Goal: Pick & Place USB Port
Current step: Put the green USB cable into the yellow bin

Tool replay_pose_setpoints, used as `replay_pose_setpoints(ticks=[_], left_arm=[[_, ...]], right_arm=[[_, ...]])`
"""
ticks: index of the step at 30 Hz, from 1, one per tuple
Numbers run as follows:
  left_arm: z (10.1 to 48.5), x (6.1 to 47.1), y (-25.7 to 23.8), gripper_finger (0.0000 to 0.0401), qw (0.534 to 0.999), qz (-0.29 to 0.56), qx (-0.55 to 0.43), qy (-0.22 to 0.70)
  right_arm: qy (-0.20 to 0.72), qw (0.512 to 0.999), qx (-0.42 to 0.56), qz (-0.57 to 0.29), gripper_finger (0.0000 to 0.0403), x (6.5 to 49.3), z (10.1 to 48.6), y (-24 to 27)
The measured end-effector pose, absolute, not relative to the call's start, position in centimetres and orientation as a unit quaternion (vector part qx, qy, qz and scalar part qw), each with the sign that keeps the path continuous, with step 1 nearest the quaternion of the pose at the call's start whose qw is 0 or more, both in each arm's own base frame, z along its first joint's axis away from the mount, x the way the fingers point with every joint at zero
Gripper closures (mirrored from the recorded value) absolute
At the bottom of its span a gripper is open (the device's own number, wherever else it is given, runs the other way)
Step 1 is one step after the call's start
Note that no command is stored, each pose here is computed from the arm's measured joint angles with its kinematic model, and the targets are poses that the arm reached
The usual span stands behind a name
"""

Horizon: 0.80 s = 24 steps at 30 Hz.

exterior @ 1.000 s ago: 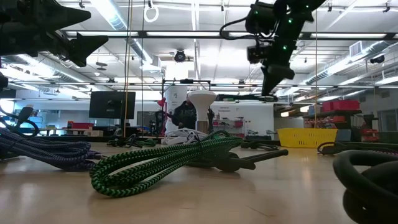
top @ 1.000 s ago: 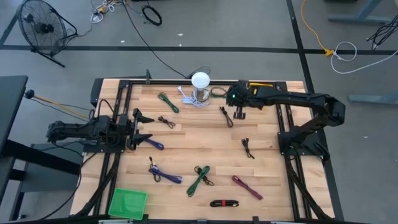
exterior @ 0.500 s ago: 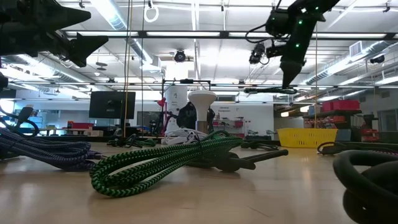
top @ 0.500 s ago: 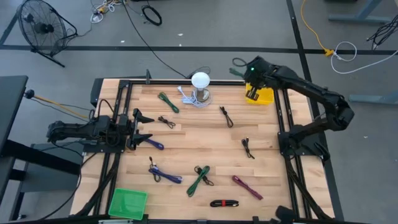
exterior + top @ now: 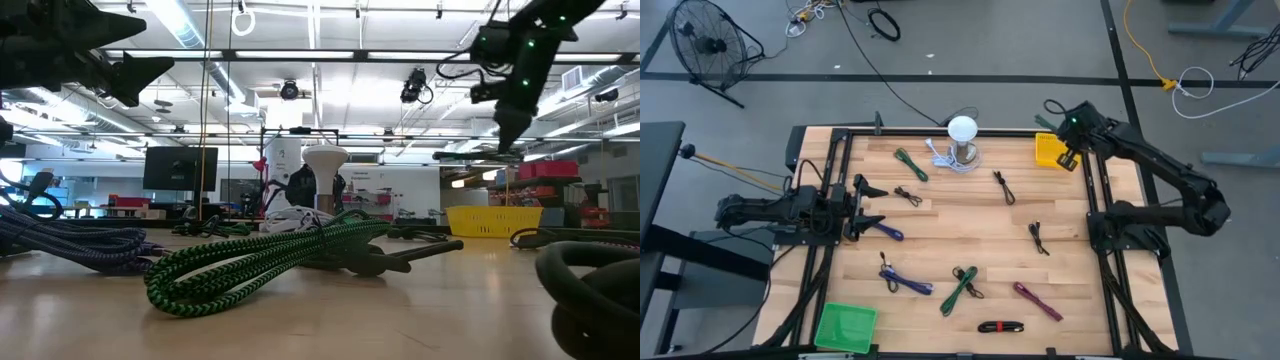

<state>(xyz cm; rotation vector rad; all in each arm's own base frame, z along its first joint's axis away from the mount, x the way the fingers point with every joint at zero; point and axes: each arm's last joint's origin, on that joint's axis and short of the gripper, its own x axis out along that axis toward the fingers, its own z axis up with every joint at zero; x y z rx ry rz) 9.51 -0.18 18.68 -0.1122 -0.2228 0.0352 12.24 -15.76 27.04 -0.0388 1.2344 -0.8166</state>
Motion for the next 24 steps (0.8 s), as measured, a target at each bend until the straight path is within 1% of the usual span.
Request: replay_pose_setpoints(ticks=[5,9,16,24], left_arm=[[18.7,9.5,-0.2,0.0062,0.992,0.018,-0.057,-0.111],[18.7,9.5,-0.2,0.0062,0.992,0.018,-0.057,-0.111],[18.7,9.5,-0.2,0.0062,0.992,0.018,-0.056,-0.111],[18.7,9.5,-0.2,0.0062,0.992,0.018,-0.056,-0.111]], right_arm=[[0.559,0.736,-0.005,-0.381,0.0403,11.3,25.9,-15.4],[0.544,0.747,0.018,-0.382,0.0403,11.2,25.4,-15.5],[0.549,0.743,0.028,-0.382,0.0403,11.0,24.0,-15.7],[0.527,0.753,0.052,-0.390,0.0403,11.0,23.8,-16.2]])
